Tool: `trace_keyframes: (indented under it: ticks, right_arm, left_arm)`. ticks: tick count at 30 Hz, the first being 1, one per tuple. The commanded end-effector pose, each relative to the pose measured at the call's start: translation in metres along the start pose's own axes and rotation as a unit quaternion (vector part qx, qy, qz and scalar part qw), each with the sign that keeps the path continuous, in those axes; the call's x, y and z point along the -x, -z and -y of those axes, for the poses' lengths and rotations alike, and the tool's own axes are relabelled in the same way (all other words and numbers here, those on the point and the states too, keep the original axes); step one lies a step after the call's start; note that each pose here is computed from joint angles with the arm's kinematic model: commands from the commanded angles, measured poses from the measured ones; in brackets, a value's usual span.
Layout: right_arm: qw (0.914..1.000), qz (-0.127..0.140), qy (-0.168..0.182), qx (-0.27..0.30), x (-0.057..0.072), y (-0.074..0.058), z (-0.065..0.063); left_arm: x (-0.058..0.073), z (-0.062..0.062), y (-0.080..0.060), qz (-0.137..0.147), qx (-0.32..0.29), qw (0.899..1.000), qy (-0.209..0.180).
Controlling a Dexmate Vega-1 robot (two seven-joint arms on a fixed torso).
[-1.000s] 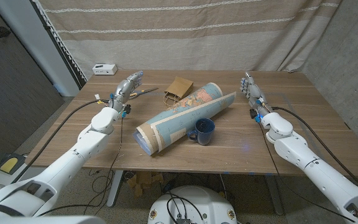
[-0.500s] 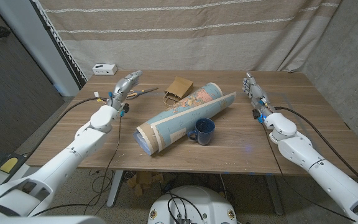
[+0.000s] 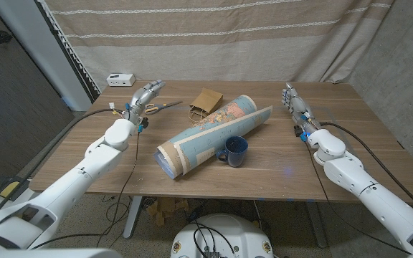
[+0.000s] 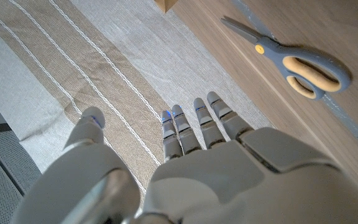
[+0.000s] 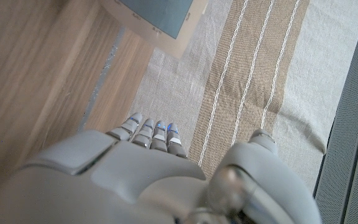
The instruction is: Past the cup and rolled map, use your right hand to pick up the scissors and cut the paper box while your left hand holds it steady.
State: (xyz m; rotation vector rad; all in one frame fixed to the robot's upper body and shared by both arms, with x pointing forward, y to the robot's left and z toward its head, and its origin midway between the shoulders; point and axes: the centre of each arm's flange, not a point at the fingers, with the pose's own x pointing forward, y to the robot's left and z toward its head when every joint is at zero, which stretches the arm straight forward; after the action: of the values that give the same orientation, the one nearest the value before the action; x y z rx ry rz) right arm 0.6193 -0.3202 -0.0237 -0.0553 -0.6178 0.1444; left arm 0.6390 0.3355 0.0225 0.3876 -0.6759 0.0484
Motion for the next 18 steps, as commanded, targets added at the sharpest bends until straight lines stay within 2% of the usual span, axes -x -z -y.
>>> trace_keyframes:
  ticks: [1,11,14,18]
  right_arm:
    - [0.9999,-0.002,-0.004,-0.016,0.005,0.0,0.007]
    - [0.9999,0.002,-0.012,0.005,0.004,-0.003,0.008]
    - [0.9998,0.001,-0.013,0.016,0.003,-0.006,0.008]
    - [0.9997,0.001,-0.011,0.022,0.003,-0.007,0.009]
  left_arm:
    - [-0.004,-0.005,-0.008,-0.006,-0.03,0.999,-0.01]
    - [-0.011,-0.004,-0.017,-0.009,-0.094,0.995,-0.011]
    - [-0.012,-0.002,-0.021,-0.007,-0.134,0.991,-0.013]
    - [-0.015,0.001,-0.02,-0.01,-0.144,0.989,-0.01]
